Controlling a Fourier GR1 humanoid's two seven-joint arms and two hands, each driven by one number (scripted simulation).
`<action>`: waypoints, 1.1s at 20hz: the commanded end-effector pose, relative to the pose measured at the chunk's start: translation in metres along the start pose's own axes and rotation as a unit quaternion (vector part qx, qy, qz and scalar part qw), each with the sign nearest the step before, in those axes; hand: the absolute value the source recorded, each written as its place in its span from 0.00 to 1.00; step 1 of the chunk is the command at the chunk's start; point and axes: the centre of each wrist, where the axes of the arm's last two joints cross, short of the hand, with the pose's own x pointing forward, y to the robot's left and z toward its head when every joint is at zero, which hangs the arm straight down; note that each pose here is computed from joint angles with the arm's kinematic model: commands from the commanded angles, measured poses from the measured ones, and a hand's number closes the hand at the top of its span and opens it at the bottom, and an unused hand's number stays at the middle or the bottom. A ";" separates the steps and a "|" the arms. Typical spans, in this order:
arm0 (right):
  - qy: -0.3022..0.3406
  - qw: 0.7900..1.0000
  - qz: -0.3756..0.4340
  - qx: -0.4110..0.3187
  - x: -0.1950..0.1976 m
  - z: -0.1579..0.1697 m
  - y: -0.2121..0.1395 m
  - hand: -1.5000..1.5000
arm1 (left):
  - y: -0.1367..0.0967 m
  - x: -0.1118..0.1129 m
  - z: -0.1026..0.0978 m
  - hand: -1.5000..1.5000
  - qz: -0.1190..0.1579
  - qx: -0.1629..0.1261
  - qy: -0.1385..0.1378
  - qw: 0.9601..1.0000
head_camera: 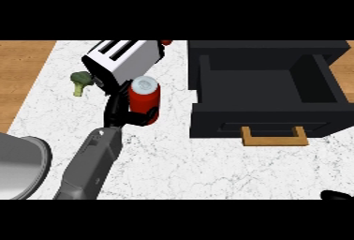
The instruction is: Pick up the can, place it into the drawer and close the drawer
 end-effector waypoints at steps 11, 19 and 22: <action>0.002 1.000 0.012 -0.009 0.012 0.002 0.007 0.00 | -0.097 0.141 -0.044 1.00 -0.005 -0.069 -0.027 0.997; 0.002 1.000 0.007 0.005 0.002 -0.003 0.004 0.00 | -0.162 0.217 -0.054 1.00 -0.039 -0.074 -0.047 0.995; 0.004 1.000 0.005 -0.001 0.023 0.004 -0.002 0.00 | -0.171 0.235 -0.067 1.00 -0.052 -0.085 -0.032 0.994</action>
